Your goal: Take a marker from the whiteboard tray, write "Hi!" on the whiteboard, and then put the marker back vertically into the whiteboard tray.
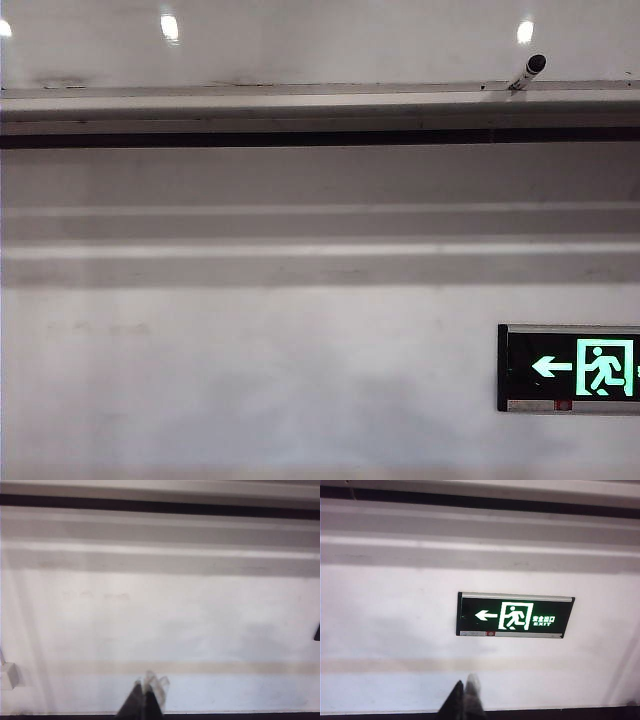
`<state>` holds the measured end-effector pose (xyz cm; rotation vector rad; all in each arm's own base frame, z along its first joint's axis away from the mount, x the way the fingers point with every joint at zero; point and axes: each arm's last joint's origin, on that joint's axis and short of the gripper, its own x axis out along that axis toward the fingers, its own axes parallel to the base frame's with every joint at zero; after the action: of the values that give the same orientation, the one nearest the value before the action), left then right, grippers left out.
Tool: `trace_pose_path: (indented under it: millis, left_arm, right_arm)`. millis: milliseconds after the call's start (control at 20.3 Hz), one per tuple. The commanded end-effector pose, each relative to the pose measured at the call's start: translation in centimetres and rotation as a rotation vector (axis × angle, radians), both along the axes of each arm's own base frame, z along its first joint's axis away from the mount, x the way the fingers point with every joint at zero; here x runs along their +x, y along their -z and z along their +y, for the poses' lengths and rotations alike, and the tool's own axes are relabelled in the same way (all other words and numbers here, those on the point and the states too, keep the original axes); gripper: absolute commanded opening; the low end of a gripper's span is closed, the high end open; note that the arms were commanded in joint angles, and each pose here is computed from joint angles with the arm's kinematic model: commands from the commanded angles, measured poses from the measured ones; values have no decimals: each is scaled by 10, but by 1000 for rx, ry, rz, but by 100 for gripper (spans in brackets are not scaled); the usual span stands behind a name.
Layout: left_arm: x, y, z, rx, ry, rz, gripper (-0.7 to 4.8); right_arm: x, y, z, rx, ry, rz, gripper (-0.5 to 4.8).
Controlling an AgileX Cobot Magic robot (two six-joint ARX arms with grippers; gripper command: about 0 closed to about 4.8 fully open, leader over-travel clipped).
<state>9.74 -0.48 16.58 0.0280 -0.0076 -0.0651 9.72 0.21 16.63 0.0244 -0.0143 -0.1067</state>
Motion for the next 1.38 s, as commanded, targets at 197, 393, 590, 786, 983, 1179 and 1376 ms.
trace_pose_path:
  millis: [197, 393, 590, 786, 983, 1179, 1376]
  left_arm:
    - [-3, -17, 2, -30, -69, -64, -5]
    - [-11, -43, 3, -141, -65, -105, -5]
    - [-20, -98, 4, -290, -99, -95, -5]
    - [-6, -166, 0, -292, 13, -65, -5]
    - [19, -234, -5, -266, 146, -40, -5]
    - [42, -272, -15, -151, 252, 52, -5]
    - [56, -286, -35, -104, 321, 54, -5]
  right_arm:
    - [-2, -12, 0, 11, -2, -46, -1]
    - [-9, -39, 0, 15, -4, -89, -2]
    - [-15, -81, -2, 15, 19, -2, -1]
    - [-1, -135, 0, 14, 11, -49, -1]
    - [29, -164, 7, 10, -138, -66, -1]
    - [63, -194, 17, 47, -214, -68, -2]
    - [99, -210, 34, 52, -271, -102, -1]
